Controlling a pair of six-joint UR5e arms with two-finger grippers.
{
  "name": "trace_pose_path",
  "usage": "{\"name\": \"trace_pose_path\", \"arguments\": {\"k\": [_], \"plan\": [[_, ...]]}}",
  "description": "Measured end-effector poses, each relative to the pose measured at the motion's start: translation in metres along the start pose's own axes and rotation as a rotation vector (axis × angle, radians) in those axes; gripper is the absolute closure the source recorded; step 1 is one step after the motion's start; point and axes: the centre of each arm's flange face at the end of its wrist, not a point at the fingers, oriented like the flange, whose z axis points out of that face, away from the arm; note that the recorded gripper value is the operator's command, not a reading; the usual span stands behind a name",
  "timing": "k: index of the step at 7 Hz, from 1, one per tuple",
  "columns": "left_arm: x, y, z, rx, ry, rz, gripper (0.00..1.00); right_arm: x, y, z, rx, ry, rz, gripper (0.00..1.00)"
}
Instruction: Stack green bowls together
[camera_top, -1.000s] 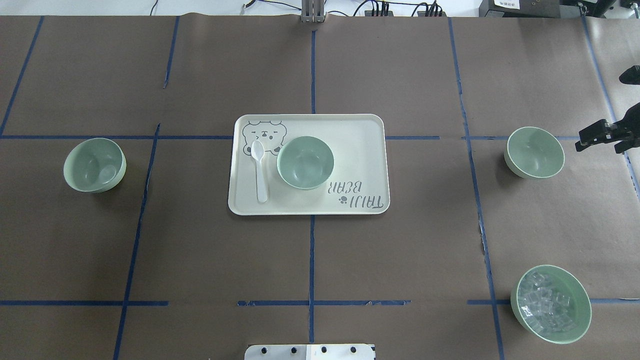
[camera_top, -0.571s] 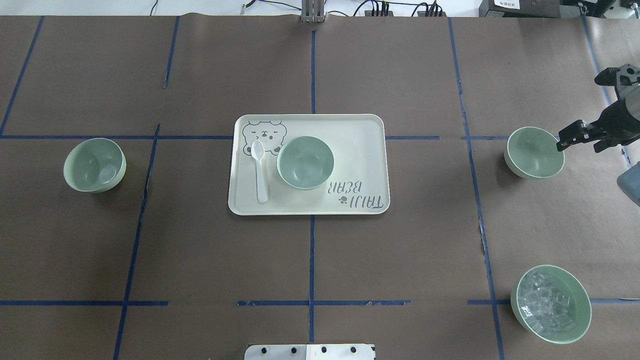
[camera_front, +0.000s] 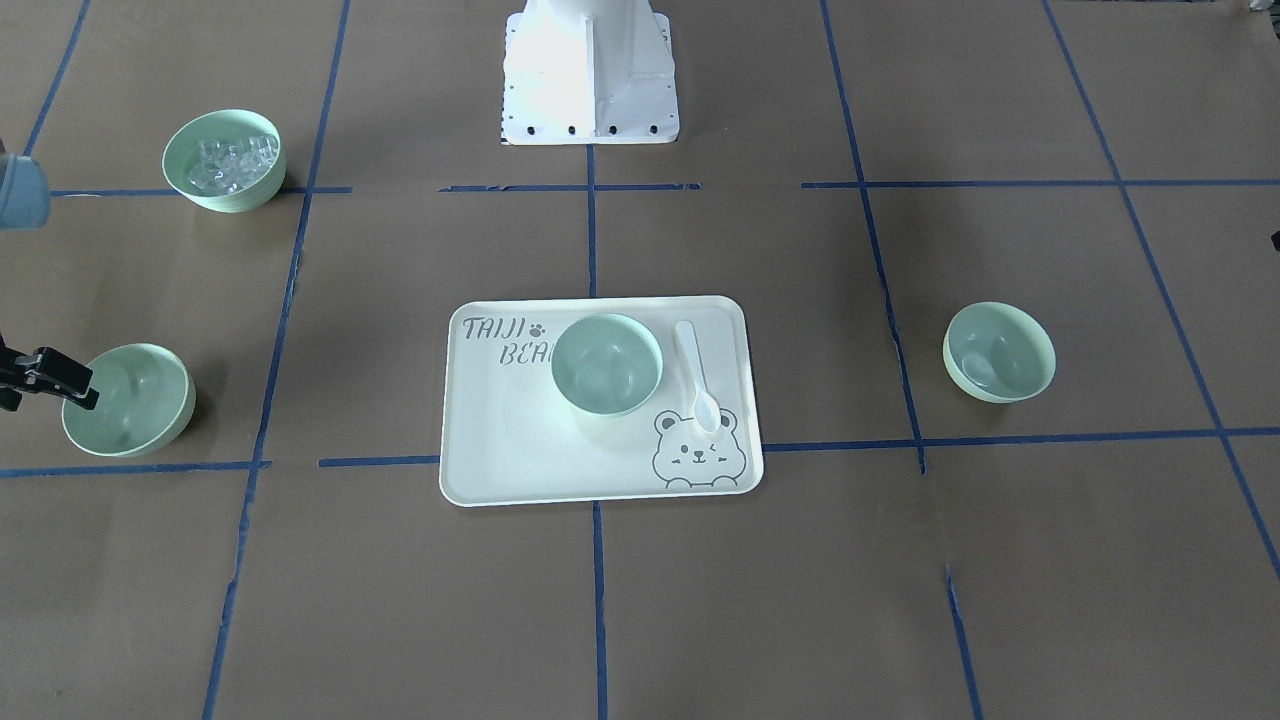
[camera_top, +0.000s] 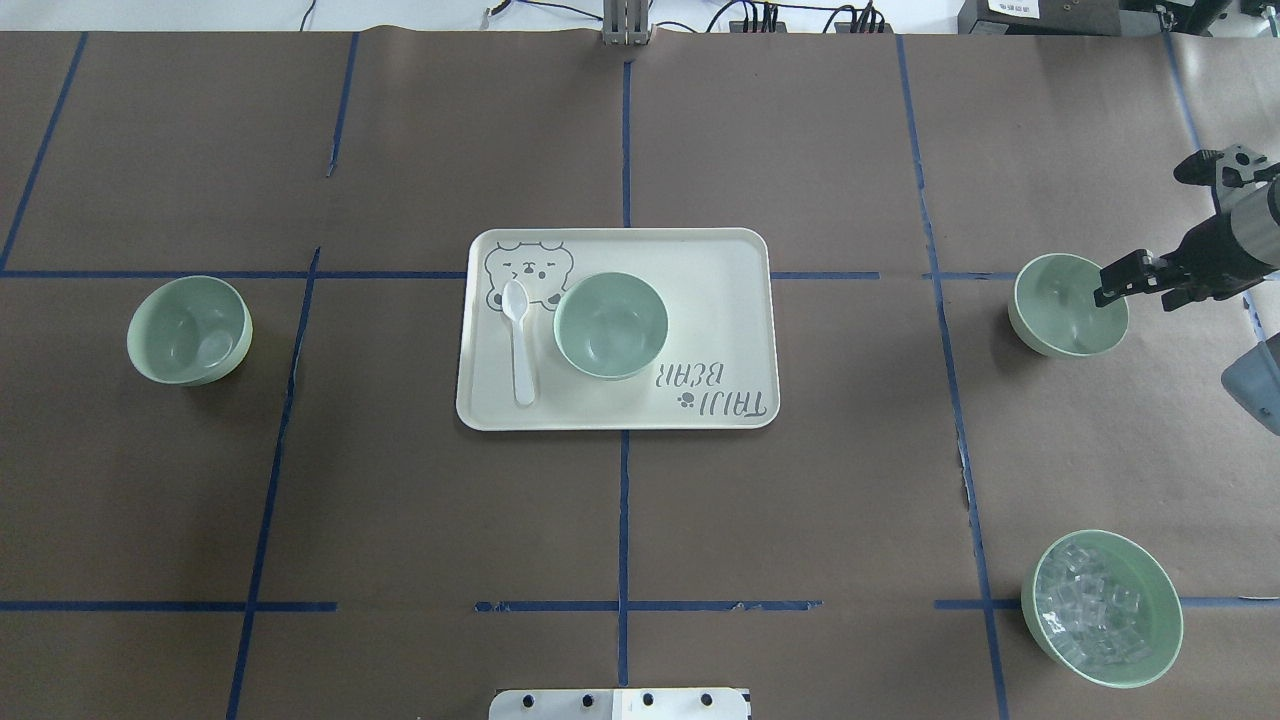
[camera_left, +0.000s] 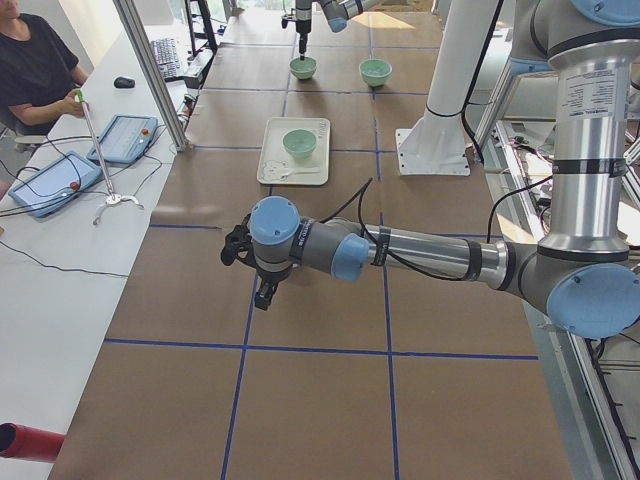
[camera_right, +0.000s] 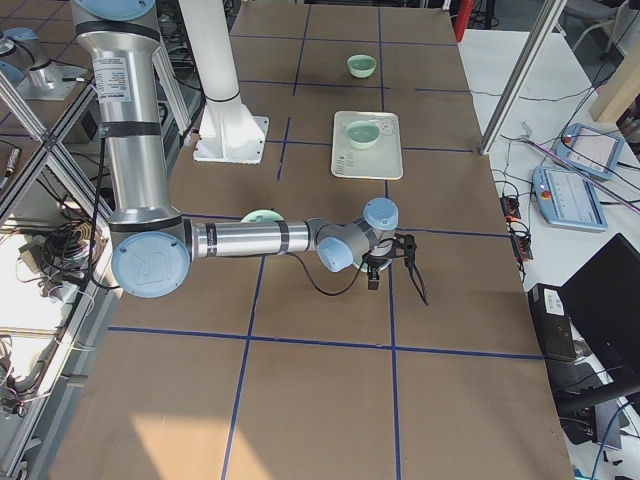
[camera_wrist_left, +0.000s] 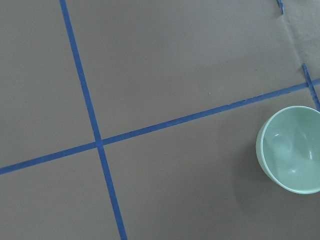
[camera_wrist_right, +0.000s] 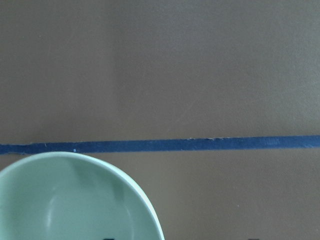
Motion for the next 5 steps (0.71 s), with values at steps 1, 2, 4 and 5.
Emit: {"name": "trace_pose_path", "arguments": {"k": [1,2,4,5], "plan": [[0.001,0.0,-0.001,0.001,0.0,0.001,0.0,0.003,0.002,0.008,0.005,-0.011,-0.008,0.82],[0.001,-0.001,-0.001,0.003,0.0,0.002,0.0,0.002,0.004,0.013,0.003,-0.017,-0.016,1.0],[0.002,-0.001,-0.002,0.004,-0.001,0.002,0.0,-0.009,0.007,0.017,-0.011,-0.037,-0.037,1.0],[0.001,-0.001,-0.002,0.004,-0.001,0.003,0.0,-0.015,0.008,0.017,-0.03,-0.06,-0.042,1.0]]}}
